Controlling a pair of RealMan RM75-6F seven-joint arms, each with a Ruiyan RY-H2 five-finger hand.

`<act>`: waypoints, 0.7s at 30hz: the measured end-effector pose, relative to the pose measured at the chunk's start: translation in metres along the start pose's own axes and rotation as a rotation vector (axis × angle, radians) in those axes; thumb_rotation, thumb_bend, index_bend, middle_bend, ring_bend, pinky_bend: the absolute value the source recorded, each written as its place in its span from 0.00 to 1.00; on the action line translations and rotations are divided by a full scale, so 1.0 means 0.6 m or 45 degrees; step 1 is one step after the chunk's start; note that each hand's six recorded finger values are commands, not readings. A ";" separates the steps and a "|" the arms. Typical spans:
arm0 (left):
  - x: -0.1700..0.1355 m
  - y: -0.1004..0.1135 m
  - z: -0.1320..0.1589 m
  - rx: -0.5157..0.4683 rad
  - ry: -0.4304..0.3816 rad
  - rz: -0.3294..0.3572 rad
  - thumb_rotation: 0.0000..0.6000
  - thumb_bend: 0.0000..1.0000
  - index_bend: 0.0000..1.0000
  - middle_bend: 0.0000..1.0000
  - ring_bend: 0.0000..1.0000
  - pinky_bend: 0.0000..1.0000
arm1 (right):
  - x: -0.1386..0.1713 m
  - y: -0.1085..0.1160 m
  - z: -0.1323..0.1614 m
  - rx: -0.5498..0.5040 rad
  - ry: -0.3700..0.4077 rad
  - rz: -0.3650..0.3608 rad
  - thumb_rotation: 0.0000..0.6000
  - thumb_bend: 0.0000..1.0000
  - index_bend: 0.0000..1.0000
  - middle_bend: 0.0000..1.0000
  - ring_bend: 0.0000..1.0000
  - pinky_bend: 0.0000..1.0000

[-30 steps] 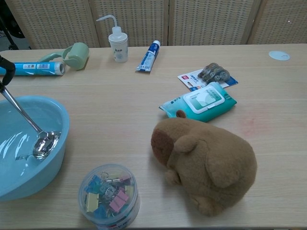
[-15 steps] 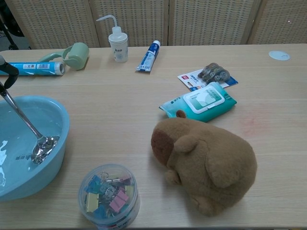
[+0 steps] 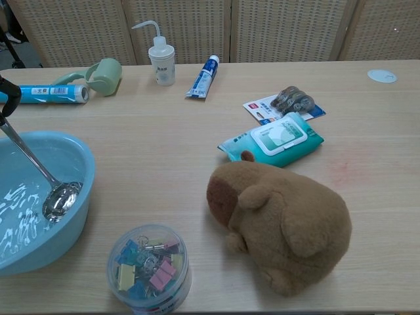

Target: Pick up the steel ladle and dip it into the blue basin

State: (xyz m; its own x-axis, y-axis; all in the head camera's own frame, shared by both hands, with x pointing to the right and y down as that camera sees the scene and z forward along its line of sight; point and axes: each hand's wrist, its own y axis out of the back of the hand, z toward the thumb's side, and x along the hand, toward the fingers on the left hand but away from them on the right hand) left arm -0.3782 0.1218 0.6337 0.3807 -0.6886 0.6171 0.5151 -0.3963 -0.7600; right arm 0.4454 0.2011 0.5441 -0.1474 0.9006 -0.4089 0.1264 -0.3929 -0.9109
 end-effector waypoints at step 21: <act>-0.060 0.046 -0.062 -0.122 0.053 0.063 1.00 0.59 0.87 0.99 0.94 1.00 | 0.003 -0.021 0.018 0.036 0.029 0.026 1.00 0.00 0.00 0.00 0.00 0.00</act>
State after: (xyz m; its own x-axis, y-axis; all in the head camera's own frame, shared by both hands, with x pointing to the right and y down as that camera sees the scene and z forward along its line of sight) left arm -0.4061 0.1133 0.5832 0.3710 -0.7325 0.5708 0.4195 -0.4161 -0.8068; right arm 0.4327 0.2056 0.5543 -0.1229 0.8961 -0.4264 0.1011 -0.4162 -0.9037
